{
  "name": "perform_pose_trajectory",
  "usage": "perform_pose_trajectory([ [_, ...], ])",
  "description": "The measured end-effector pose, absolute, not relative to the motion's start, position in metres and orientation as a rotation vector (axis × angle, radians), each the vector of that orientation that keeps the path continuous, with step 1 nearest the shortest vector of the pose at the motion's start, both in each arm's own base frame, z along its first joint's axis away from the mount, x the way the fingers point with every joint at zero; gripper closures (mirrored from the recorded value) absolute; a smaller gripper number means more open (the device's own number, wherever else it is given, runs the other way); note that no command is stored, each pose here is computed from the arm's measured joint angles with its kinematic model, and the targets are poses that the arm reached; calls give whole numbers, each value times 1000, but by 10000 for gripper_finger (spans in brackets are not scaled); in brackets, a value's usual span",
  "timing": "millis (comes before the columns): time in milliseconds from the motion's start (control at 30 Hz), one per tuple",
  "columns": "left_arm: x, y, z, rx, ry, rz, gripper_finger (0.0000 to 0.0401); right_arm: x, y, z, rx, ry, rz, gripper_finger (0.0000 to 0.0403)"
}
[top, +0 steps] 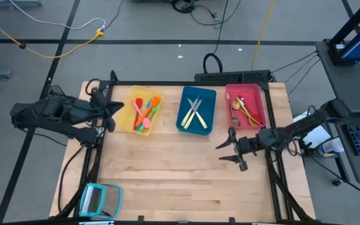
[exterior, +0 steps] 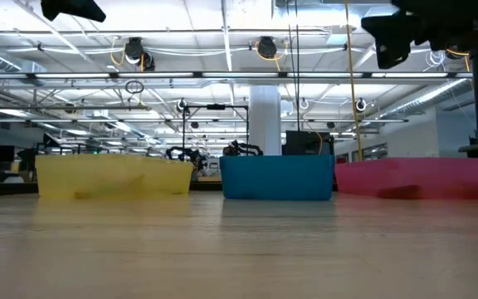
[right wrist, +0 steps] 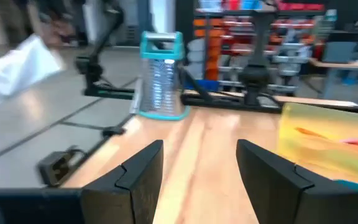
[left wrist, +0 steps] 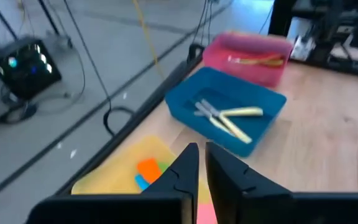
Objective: Pick & Place Kitchen Items
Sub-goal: Return to Home Position
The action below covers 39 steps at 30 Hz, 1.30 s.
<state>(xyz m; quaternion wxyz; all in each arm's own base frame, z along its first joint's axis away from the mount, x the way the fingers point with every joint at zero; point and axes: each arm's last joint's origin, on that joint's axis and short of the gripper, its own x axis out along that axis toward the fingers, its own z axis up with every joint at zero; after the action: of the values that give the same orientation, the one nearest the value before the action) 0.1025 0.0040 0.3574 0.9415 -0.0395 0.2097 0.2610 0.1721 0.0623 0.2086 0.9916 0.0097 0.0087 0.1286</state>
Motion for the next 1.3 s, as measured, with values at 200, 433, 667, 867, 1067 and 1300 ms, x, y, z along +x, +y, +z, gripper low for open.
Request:
perform_pose_trajectory([
  [200,90,6,325,-24,293,526,364,162,39,220,3,-8,266,206],
  [433,56,11,300,-99,146,516,364,149,14,216,64,92,156,206],
  [667,36,9,279,-76,57,344,364,141,1,221,36,59,72,206],
  [867,44,4,268,21,21,191,364,140,-4,221,19,57,57,206],
  [1067,64,-6,250,196,-108,-70,364,136,0,226,30,16,289,206],
  [1300,81,-11,221,225,-148,-158,364,128,0,223,41,57,289,206],
])
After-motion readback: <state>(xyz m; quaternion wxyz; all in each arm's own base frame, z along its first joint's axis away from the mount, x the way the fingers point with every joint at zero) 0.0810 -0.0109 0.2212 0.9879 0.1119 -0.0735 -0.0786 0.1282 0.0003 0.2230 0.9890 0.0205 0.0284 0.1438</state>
